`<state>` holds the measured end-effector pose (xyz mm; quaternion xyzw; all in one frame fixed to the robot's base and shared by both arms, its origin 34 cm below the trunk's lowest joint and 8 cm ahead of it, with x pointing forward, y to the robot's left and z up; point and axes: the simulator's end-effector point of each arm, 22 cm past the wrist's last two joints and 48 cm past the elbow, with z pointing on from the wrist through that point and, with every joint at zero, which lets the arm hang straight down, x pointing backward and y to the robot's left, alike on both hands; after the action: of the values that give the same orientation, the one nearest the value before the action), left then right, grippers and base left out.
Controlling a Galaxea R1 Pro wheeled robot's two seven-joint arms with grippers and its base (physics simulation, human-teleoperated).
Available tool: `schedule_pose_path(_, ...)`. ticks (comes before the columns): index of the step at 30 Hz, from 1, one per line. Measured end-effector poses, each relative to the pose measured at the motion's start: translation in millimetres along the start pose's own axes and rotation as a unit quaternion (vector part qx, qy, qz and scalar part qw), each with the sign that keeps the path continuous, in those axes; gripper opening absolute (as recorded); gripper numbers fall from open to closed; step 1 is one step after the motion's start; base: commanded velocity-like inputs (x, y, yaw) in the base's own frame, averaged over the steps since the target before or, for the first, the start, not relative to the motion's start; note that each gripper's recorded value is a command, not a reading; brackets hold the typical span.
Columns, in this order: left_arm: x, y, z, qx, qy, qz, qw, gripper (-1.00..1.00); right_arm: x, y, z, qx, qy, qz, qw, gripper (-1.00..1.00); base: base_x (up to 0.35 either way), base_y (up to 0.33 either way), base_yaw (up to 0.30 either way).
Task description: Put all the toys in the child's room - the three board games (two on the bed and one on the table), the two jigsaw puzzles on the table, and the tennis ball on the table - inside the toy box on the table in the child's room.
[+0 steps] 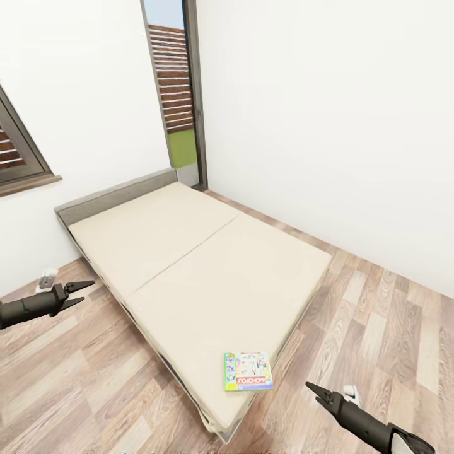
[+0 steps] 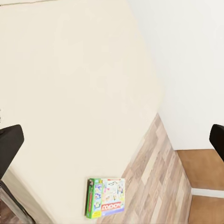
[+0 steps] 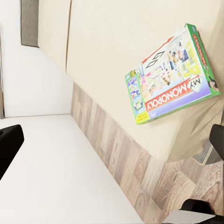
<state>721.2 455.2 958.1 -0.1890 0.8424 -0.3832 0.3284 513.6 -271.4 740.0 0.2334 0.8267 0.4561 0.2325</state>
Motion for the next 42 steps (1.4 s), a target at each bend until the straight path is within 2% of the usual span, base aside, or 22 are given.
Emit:
schedule_pose_path(5, 2, 4, 2.3, -0.002, 0.003, -0.002, 1.0, 1.0, -14, 0, -4.6, 0.002, -0.001, -0.011, 0.9999, 1.0, 0.0, 0.0, 0.0)
schedule_pose_path(13, 6, 10, 5.9, -0.005, 0.007, -0.006, 0.9999, 1.0, -17, -5, -10.8, 0.009, 0.011, 0.006, 0.9999, 1.0, 0.0, 0.0, 0.0)
schedule_pose_path(24, 10, 17, 9.6, -0.008, 0.013, -0.01, 0.9998, 1.0, -8, -12, -6.0, 0.016, 0.019, 0.017, 0.9995, 1.0, 0.0, 0.0, 0.0)
schedule_pose_path(33, 12, 7, 10.7, 0.026, 0.017, -0.012, 0.9994, 1.0, -3, -16, -4.0, 0.019, 0.021, 0.02, 0.9994, 1.0, 0.0, 0.0, 0.0)
schedule_pose_path(42, 15, 10, 12.1, 0.032, 0.021, -0.017, 0.9991, 1.0, -1, -19, -3.3, 0.017, 0.021, 0.022, 0.9994, 1.0, 0.0, 0.0, 0.0)
